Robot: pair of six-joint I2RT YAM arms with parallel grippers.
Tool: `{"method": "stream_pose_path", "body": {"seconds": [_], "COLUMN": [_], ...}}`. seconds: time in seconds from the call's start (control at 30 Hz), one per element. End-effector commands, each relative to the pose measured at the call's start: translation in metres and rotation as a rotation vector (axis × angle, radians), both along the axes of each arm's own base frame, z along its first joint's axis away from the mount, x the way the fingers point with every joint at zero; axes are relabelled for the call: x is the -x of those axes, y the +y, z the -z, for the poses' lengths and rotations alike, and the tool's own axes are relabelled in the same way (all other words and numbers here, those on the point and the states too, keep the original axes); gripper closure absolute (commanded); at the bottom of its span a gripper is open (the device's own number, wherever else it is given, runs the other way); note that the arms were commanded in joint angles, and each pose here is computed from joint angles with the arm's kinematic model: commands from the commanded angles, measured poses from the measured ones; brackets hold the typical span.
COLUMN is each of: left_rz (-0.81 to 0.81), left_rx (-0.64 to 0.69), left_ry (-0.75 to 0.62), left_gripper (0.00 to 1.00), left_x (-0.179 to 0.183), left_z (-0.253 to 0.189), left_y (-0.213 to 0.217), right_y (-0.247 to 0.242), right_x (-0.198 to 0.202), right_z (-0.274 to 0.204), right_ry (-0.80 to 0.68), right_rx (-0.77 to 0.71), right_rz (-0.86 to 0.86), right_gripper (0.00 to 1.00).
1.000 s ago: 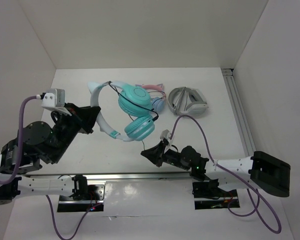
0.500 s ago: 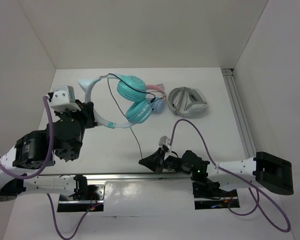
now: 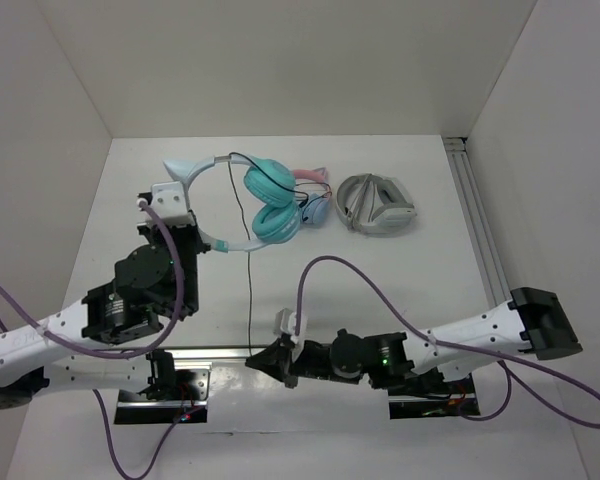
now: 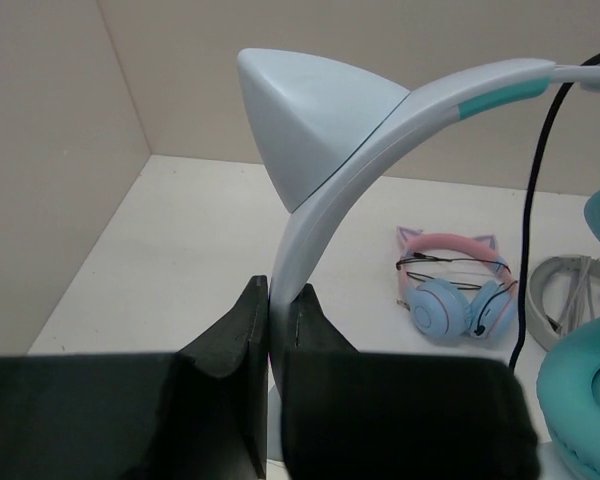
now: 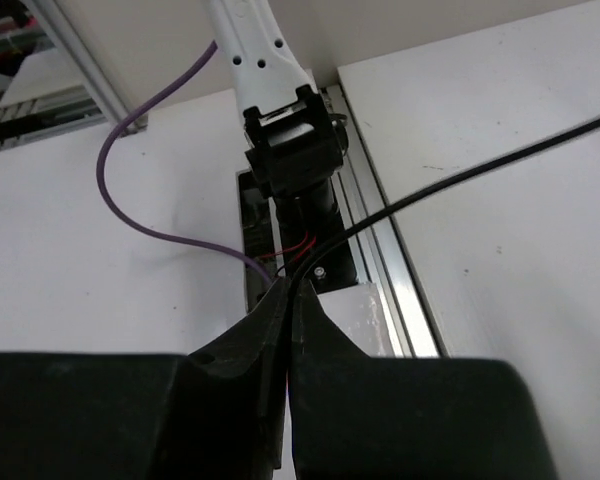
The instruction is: Wrap the headphones
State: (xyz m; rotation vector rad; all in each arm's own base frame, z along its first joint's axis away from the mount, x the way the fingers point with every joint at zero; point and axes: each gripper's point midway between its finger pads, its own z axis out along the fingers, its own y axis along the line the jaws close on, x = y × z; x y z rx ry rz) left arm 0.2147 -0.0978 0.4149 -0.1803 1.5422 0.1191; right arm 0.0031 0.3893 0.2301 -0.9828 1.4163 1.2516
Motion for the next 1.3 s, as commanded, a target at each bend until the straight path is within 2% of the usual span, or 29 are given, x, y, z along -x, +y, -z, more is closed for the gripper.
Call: {"method": "stream_pose_path", "body": {"seconds": [0.0, 0.1, 0.2, 0.27, 0.3, 0.33, 0.37, 0.4, 0.43, 0.47, 0.63, 0.83, 0.97, 1.03, 1.07, 1.13, 1.27], "left_rz": [-0.117, -0.128, -0.128, -0.129, -0.129, -0.129, -0.129, -0.119, -0.119, -0.102, -0.006, 0.05, 0.131, 0.153, 0.16, 0.171, 0.169], "left_rx": [0.034, -0.12, -0.257, -0.396, -0.551, -0.606, -0.558, -0.6, -0.724, -0.705, -0.826, -0.779, -0.819, -0.802, -0.834, -0.809, -0.859], "left_ry": [0.009, 0.049, 0.086, 0.123, 0.163, 0.177, 0.163, 0.169, 0.2, 0.188, 0.174, 0.141, 0.111, 0.099, 0.099, 0.091, 0.096], "left_gripper": [1.0, 1.0, 1.0, 1.0, 1.0, 1.0, 1.0, 1.0, 1.0, 1.0, 1.0, 1.0, 1.0, 1.0, 1.0, 1.0, 1.0], "left_x": [0.0, -0.006, -0.007, -0.009, -0.008, -0.008, -0.01, -0.009, -0.008, -0.007, 0.007, 0.016, 0.03, 0.034, 0.035, 0.037, 0.037], "left_z": [-0.01, 0.008, 0.025, 0.046, 0.061, 0.068, 0.068, 0.074, 0.083, 0.085, 0.095, 0.079, 0.076, 0.072, 0.073, 0.071, 0.078], "left_y": [0.008, -0.003, -0.009, -0.012, -0.011, -0.011, -0.016, -0.02, -0.016, -0.022, -0.044, -0.048, -0.062, -0.065, -0.065, -0.066, -0.069], "right_y": [0.008, -0.001, -0.013, -0.033, -0.041, -0.051, -0.058, -0.063, -0.075, -0.08, -0.125, -0.163, -0.18, -0.185, -0.189, -0.191, -0.189], "right_x": [-0.003, -0.008, -0.018, -0.033, -0.038, -0.044, -0.049, -0.054, -0.062, -0.066, -0.093, -0.108, -0.128, -0.139, -0.149, -0.156, -0.179], "right_z": [-0.009, -0.026, -0.058, -0.079, -0.083, -0.085, -0.097, -0.1, -0.104, -0.113, -0.133, -0.137, -0.147, -0.147, -0.156, -0.162, -0.18], "right_ry": [-0.101, -0.194, -0.226, -0.248, -0.263, -0.296, -0.291, -0.313, -0.334, -0.345, -0.429, -0.412, -0.304, -0.303, -0.271, -0.271, -0.303], "right_rx": [0.091, 0.172, 0.186, 0.215, 0.231, 0.268, 0.259, 0.276, 0.301, 0.303, 0.349, 0.337, 0.225, 0.194, 0.121, 0.08, 0.055], "right_rz": [0.134, 0.271, 0.376, 0.471, 0.526, 0.549, 0.576, 0.603, 0.654, 0.678, 0.882, 1.028, 1.062, 1.065, 1.061, 1.048, 1.058], "right_gripper": [1.0, 1.0, 1.0, 1.0, 1.0, 1.0, 1.0, 1.0, 1.0, 1.0, 1.0, 1.0, 0.97, 0.96, 0.94, 0.92, 0.92]}}
